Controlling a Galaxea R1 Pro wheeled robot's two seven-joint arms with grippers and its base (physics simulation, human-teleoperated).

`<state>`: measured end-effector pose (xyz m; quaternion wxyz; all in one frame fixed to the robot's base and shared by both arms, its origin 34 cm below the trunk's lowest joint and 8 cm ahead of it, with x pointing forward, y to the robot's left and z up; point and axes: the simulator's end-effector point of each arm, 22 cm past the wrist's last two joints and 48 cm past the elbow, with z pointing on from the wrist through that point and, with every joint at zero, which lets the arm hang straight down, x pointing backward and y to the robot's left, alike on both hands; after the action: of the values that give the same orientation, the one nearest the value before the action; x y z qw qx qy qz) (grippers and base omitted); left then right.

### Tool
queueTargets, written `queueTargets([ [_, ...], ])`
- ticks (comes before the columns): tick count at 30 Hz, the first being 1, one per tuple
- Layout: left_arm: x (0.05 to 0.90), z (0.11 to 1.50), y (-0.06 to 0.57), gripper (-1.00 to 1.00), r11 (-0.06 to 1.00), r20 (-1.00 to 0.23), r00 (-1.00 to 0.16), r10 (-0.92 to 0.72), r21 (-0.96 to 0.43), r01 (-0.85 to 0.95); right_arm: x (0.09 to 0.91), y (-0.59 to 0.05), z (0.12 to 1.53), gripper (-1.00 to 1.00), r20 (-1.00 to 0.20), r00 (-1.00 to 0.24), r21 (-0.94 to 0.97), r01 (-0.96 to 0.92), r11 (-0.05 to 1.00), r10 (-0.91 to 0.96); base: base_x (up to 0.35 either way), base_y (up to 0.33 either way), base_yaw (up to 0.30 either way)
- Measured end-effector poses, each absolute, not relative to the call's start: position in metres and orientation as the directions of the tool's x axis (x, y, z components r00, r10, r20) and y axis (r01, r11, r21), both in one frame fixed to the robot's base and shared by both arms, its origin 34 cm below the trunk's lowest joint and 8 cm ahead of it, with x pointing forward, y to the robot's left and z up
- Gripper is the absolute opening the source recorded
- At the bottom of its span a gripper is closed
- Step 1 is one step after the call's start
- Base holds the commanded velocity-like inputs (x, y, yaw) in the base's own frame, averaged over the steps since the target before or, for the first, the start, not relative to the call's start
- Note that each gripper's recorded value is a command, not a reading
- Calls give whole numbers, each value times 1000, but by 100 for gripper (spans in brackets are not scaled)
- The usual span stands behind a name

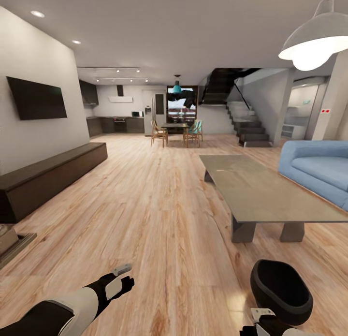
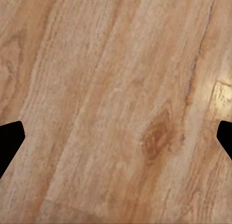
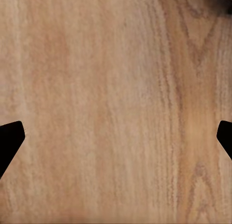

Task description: Place each of the two pumpkins and all three candles from the living room inside a cabinet in the living room (use any cabinet), then make sure every cabinet is closed, and position the cauldron so it is next to a table in the living room.

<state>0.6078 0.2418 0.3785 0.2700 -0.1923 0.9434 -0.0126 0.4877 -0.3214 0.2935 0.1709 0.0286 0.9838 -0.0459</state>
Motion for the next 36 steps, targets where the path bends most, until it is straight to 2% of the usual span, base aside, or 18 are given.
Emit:
queueTargets([
  [36, 615, 430, 242, 100, 926, -462, -807, -368, -107, -361, 470, -319, 341, 100, -265, -964, -80, 64, 995, 41, 0, 0, 24],
])
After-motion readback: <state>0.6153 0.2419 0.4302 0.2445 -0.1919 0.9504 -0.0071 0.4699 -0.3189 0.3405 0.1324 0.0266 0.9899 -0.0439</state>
